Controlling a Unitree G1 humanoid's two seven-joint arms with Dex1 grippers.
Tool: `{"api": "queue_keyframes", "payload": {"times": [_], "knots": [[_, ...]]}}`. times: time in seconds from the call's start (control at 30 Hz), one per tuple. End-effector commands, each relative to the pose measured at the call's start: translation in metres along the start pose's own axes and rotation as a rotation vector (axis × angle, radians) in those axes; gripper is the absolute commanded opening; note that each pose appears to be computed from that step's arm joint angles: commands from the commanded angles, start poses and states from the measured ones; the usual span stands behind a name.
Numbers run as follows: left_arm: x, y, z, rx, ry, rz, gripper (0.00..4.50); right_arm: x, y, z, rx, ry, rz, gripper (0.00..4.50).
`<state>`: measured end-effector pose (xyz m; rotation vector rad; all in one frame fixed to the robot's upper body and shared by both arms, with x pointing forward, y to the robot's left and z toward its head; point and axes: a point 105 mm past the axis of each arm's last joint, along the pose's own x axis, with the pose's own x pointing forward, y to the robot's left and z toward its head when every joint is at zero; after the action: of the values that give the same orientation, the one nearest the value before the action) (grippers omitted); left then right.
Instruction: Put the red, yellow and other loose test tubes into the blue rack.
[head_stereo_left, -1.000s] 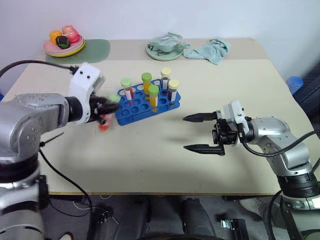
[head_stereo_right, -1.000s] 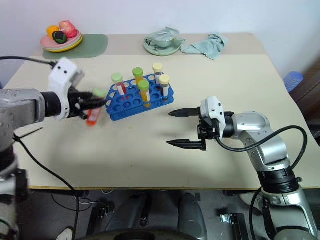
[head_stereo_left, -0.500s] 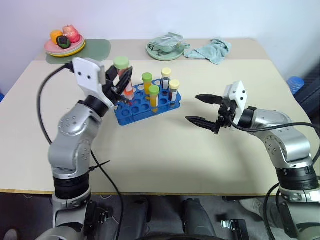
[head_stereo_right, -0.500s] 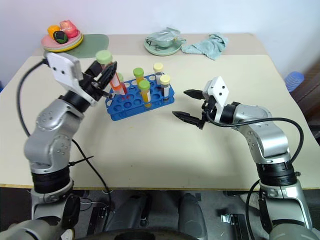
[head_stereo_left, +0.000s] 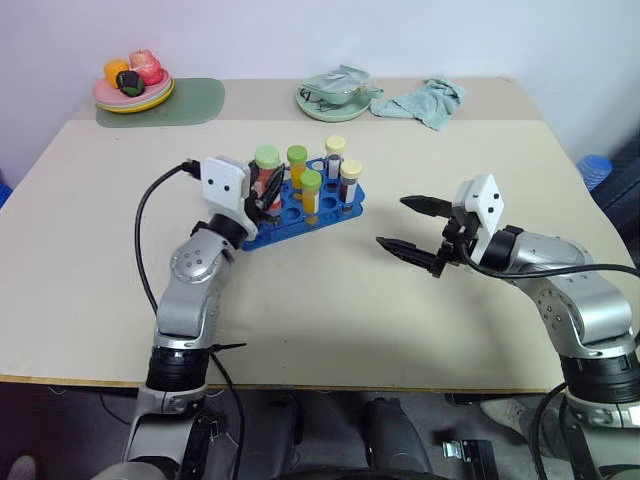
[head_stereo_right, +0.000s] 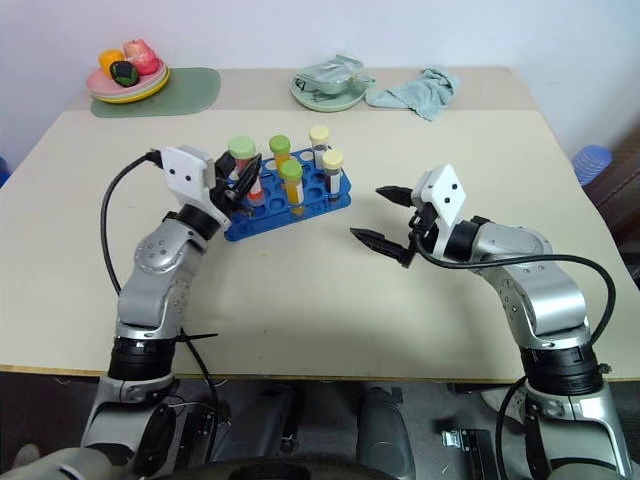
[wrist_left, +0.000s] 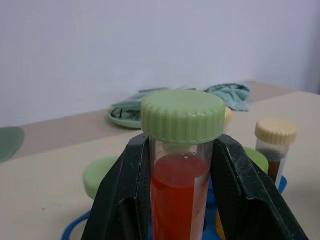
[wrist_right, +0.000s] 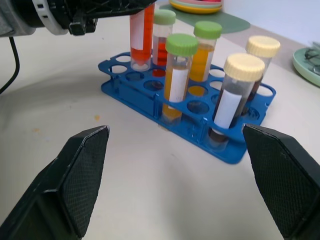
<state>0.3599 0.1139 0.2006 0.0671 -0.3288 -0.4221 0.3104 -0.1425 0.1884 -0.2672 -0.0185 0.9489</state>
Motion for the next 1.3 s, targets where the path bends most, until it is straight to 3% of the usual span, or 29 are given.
{"api": "queue_keyframes", "payload": {"times": [0.03,0.37,1.03,1.3], "knots": [[-0.004,-0.003,0.006,0.029,-0.039,-0.016,1.61,-0.009,-0.005,0.014,-0.055,-0.032,-0.024,4.37],[-0.018,0.001,-0.017,0.056,0.034,-0.002,1.61,-0.007,-0.007,0.013,-0.060,-0.040,-0.026,4.37],[-0.012,0.013,-0.021,0.076,0.076,0.052,1.61,-0.004,-0.009,0.018,-0.070,-0.050,-0.020,4.37],[-0.011,0.002,-0.023,0.046,0.071,0.009,1.61,-0.004,-0.010,0.017,-0.073,-0.049,-0.023,4.37]]}}
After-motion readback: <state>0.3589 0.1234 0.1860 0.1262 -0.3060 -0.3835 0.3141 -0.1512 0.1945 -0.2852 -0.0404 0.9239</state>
